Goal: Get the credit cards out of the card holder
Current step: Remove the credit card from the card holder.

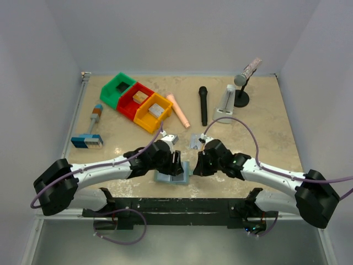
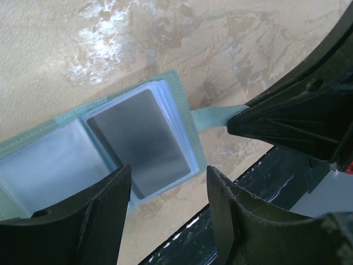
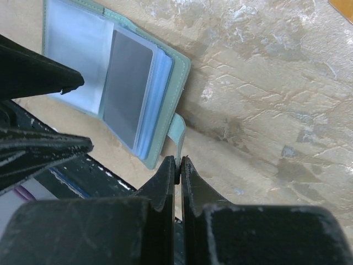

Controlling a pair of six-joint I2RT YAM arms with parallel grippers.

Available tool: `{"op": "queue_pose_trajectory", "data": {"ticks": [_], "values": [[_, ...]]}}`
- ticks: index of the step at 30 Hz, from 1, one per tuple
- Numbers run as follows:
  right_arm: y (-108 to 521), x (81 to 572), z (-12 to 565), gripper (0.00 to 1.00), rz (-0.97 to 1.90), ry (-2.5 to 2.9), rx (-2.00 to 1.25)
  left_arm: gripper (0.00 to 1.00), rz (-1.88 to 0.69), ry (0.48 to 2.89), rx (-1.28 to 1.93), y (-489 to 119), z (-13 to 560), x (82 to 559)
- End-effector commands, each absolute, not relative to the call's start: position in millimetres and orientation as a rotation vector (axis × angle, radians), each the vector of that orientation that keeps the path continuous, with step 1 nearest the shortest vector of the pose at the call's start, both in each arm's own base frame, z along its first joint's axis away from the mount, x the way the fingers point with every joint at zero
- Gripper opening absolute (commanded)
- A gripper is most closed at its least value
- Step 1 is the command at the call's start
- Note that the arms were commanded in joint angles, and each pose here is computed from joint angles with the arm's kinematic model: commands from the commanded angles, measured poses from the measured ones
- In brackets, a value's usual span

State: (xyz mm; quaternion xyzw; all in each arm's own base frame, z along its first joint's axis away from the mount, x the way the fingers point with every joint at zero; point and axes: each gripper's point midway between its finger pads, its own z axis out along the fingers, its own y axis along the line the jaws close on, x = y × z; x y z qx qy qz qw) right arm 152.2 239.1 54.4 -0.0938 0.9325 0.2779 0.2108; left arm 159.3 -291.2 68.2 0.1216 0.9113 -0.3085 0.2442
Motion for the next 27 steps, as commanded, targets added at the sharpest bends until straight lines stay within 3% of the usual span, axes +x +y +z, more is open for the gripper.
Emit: {"op": "queue_pose_trajectory", "data": {"ticks": [1, 11, 27], "values": [[249, 156, 67, 0.0, 0.827, 2.545, -0.293, 0.63, -0.762, 2.412, 0.429, -306, 89, 169], [255, 154, 77, 0.0, 0.879, 2.521, -0.303, 0.63, -0.553, 2.482, 0.455, -304, 66, 174], [266, 147, 94, 0.0, 0.997, 2.459, -0.346, 0.62, -0.572, 2.511, 0.416, -309, 64, 173]]}}
